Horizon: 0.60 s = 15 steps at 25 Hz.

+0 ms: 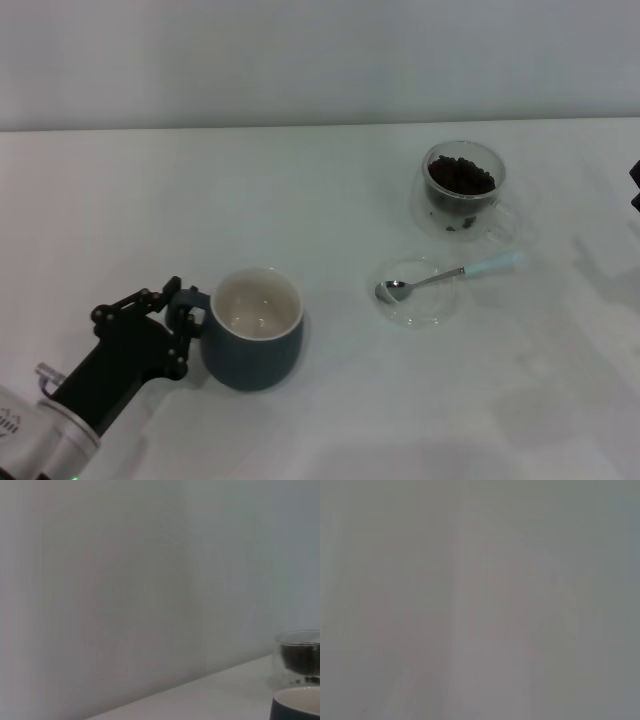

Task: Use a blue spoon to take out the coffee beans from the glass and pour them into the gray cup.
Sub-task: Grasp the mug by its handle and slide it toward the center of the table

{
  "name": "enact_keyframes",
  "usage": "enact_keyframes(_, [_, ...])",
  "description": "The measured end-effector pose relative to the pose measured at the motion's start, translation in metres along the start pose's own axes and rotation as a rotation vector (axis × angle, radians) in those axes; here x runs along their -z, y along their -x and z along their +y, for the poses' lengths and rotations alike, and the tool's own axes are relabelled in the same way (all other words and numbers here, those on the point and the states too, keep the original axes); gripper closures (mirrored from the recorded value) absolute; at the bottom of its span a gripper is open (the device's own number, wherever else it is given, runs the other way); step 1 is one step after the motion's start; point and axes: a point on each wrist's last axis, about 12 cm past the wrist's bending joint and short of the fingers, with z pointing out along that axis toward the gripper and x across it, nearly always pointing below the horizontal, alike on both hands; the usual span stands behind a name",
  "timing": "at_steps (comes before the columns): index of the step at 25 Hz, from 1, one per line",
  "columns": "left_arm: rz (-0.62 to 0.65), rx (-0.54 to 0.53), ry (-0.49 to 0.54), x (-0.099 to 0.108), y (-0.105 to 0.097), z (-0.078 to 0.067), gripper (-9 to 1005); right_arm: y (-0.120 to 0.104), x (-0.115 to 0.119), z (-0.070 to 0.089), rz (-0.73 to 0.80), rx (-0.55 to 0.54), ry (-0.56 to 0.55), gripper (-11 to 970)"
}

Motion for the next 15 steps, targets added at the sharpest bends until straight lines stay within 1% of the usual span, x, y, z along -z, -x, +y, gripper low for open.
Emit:
enact_keyframes(2, [0.005,-0.009,-0.020,-0.0039,0.0007,-0.0019,847,0.0000,0.0001,0.0000,0.000,-0.006,0.000,88])
enact_keyframes(8, [0.025,-0.006,-0.030,-0.0079,-0.0001,-0.0039,848,0.0002,-0.0001,-0.0005,0.000,-0.036,0.000,88])
enact_keyframes(15, [0.034,-0.009,-0.045,-0.0045,-0.0023,-0.0071,848,0.0002,-0.0002,-0.0001,0.001,-0.035,0.007,88])
